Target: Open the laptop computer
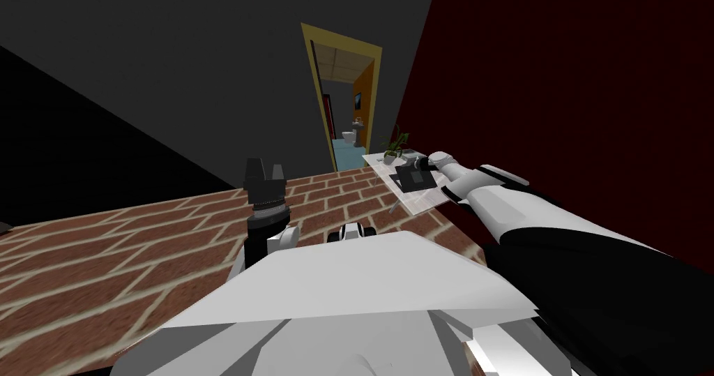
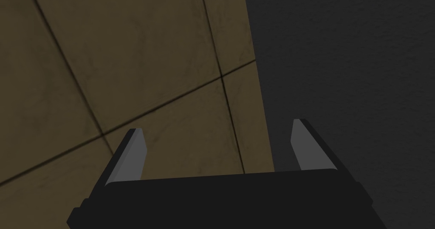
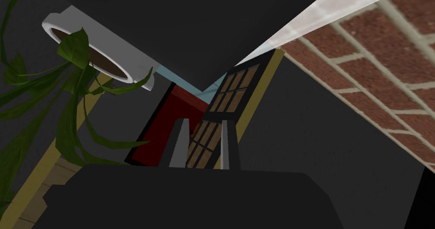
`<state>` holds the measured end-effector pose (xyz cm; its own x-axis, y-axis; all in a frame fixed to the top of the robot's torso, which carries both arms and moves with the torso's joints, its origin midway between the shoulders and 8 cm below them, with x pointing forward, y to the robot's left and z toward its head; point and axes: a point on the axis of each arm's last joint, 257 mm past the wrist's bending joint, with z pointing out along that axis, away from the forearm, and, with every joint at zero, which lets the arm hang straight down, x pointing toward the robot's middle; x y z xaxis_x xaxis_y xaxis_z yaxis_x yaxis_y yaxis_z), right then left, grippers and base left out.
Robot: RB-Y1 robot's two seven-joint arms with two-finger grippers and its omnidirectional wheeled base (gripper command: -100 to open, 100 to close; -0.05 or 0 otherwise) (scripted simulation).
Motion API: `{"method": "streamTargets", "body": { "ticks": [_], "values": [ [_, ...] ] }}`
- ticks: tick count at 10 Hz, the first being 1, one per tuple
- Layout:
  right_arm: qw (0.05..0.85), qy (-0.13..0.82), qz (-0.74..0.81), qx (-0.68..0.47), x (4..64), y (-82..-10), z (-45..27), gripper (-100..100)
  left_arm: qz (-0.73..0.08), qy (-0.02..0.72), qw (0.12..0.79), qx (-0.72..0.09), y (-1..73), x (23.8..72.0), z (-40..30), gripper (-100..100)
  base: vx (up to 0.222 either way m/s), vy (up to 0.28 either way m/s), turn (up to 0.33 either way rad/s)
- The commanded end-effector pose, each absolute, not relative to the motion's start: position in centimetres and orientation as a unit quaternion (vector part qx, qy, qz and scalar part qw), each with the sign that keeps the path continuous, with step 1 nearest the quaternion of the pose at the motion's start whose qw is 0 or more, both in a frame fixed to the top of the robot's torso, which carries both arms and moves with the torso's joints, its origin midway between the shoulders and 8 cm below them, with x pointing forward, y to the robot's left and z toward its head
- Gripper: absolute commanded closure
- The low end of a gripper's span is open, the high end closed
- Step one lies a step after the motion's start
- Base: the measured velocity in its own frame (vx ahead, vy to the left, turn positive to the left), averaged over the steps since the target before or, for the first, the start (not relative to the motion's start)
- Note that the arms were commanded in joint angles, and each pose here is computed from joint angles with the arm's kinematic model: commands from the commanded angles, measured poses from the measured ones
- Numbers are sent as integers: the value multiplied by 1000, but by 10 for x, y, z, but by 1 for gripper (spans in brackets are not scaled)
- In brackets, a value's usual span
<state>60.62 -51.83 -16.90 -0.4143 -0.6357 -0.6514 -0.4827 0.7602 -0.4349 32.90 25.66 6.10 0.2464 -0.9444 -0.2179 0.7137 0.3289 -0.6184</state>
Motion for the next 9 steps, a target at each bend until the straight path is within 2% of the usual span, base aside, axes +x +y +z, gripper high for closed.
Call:
{"method": "streamTargets", "body": {
  "ticks": [1, 4, 8, 9],
  "values": [
    [401, 849, -81, -333, 592, -526, -180, -100, -543, 286, 763, -202, 257, 329, 61, 0, 123, 27, 15],
    [386, 857, -76, -332, 583, -531, -186, -100, -543, 286, 763, -202, 257, 329, 61, 0, 81, 26, 11],
    [385, 857, -75, -333, 582, -528, -196, -100, -543, 286, 763, -202, 257, 329, 61, 0, 28, -3, 16],
    [386, 857, -76, -332, 582, -529, -196, 100, -543, 286, 763, -201, 257, 329, 61, 0, 0, 0, 0]
  ]
}}
